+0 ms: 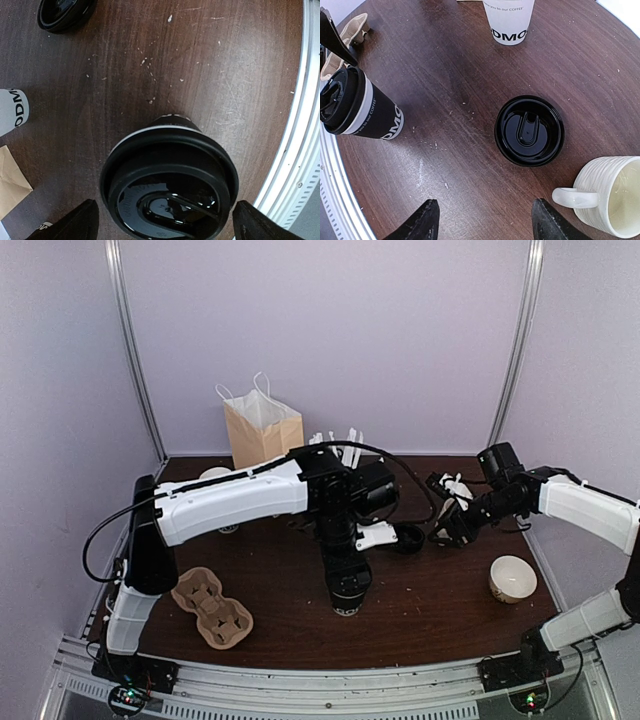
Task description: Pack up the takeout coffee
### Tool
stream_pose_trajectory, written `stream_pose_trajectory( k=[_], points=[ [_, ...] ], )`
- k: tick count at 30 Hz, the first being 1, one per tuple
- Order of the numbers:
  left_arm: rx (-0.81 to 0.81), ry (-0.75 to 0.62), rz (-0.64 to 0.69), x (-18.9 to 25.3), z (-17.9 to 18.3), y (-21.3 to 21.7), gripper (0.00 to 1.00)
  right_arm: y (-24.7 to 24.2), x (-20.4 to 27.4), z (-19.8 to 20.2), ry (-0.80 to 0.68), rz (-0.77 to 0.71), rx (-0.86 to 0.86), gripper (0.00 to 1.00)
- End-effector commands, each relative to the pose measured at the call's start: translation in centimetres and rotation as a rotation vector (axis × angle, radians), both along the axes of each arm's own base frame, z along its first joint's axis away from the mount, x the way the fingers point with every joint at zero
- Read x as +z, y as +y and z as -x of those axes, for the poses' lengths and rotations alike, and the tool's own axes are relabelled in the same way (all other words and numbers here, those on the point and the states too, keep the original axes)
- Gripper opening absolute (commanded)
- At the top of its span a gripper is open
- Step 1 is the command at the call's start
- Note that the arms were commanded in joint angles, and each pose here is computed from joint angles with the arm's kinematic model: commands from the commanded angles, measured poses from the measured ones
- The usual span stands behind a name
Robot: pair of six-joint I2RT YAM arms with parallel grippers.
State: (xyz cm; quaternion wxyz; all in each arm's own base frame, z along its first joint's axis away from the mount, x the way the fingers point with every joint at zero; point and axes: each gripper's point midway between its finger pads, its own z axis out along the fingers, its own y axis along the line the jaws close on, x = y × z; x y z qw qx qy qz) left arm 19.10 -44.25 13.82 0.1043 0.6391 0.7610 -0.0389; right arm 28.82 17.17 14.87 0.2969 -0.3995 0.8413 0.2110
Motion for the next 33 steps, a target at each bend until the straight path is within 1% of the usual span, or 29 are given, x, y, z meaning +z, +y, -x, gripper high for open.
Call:
stream_pose_trajectory(
  k=[1,4,6,8,9,11,14,16,17,20,22,25,28,33],
  points=[
    [-0.009,-0.046,0.061,4.2,0.0,1.3,0.97,-0.1,1.8,-0.4,-0.036,-0.007,0.0,0.67],
    [0.001,-0.058,0.06,5.4,0.7,3.5,0.97,-0.1,3.6,-0.5,-0.072,-0.026,-0.018,0.67],
    [0.011,-0.059,0.096,6.3,1.3,4.5,0.98,0.2,5.3,-0.5,-0.089,-0.06,-0.027,0.67],
    [0.039,-0.073,0.156,7.0,1.4,4.8,0.98,0.8,6.8,-0.3,-0.075,-0.099,-0.018,0.66],
    [0.072,-0.086,0.189,7.3,1.1,4.9,0.98,1.1,7.4,-0.3,-0.061,-0.113,-0.017,0.66],
    [0.143,-0.07,0.27,7.7,0.8,4.7,0.98,1.9,8.3,-0.3,-0.009,-0.138,-0.022,0.65],
    [0.309,-0.1,0.392,8.4,-0.7,4.5,0.97,3.8,8.8,0.6,0.113,-0.194,0.008,0.62],
    [0.397,-0.078,0.493,8.8,-0.9,4.0,0.96,5.3,7.9,1.5,0.22,-0.228,0.029,0.6],
    [0.458,-0.052,0.556,9.0,-1.2,3.7,0.93,6.0,7.3,2.1,0.271,-0.241,0.042,0.59],
    [0.616,0.055,0.681,7.7,-2.1,3.4,0.8,7.7,5.2,3.6,0.371,-0.233,0.088,0.56],
    [0.671,0.108,0.734,6.7,-2.2,3.2,0.78,8.5,4.0,4.3,0.422,-0.226,0.104,0.55],
    [0.706,0.183,0.773,5.5,-1.8,2.4,0.79,9.6,2.8,5.5,0.506,-0.237,0.134,0.53],
    [0.724,0.23,0.802,4.7,-1.6,1.7,0.8,10.5,1.9,6.6,0.581,-0.235,0.168,0.53],
    [0.74,0.252,0.801,3.7,-1.6,1.4,0.78,11.7,0.6,7.6,0.644,-0.218,0.202,0.54]
  ],
)
